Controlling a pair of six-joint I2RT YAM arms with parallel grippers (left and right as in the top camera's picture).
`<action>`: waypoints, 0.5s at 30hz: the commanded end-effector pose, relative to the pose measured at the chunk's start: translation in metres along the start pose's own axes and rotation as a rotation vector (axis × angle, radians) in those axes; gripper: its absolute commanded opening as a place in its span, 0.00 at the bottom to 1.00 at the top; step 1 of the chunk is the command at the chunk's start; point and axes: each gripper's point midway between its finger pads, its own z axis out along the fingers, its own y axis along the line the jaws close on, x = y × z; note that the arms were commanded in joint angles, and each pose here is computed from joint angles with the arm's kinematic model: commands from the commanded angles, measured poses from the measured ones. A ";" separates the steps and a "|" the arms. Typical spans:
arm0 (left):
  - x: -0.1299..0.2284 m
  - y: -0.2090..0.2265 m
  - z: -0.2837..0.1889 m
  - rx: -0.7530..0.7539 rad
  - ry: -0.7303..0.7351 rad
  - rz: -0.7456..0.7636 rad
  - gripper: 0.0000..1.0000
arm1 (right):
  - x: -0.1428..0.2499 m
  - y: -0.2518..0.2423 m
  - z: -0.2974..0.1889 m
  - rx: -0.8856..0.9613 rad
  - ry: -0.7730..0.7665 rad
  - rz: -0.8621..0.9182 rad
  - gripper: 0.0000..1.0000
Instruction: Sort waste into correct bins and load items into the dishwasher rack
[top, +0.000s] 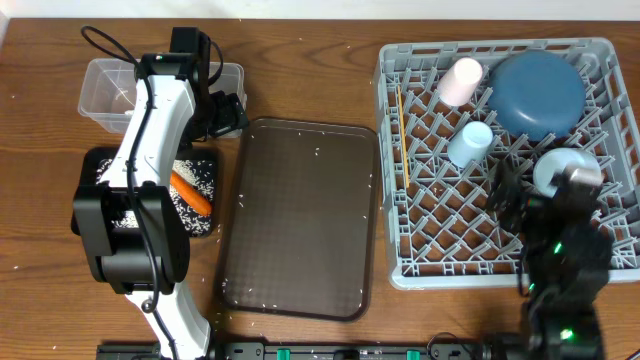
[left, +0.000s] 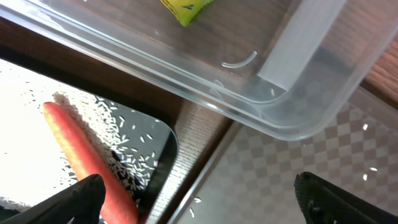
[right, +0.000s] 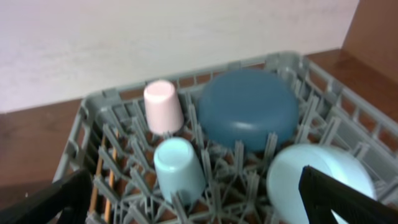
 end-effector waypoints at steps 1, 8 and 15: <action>0.001 0.002 0.002 -0.011 0.005 -0.008 0.98 | 0.029 -0.005 -0.004 -0.019 -0.037 0.036 0.99; 0.001 0.002 0.002 -0.011 0.005 -0.008 0.98 | 0.075 -0.013 -0.006 -0.027 -0.075 0.049 0.99; 0.001 0.001 0.002 -0.011 0.005 -0.008 0.98 | 0.083 -0.013 -0.009 -0.050 -0.127 0.047 0.99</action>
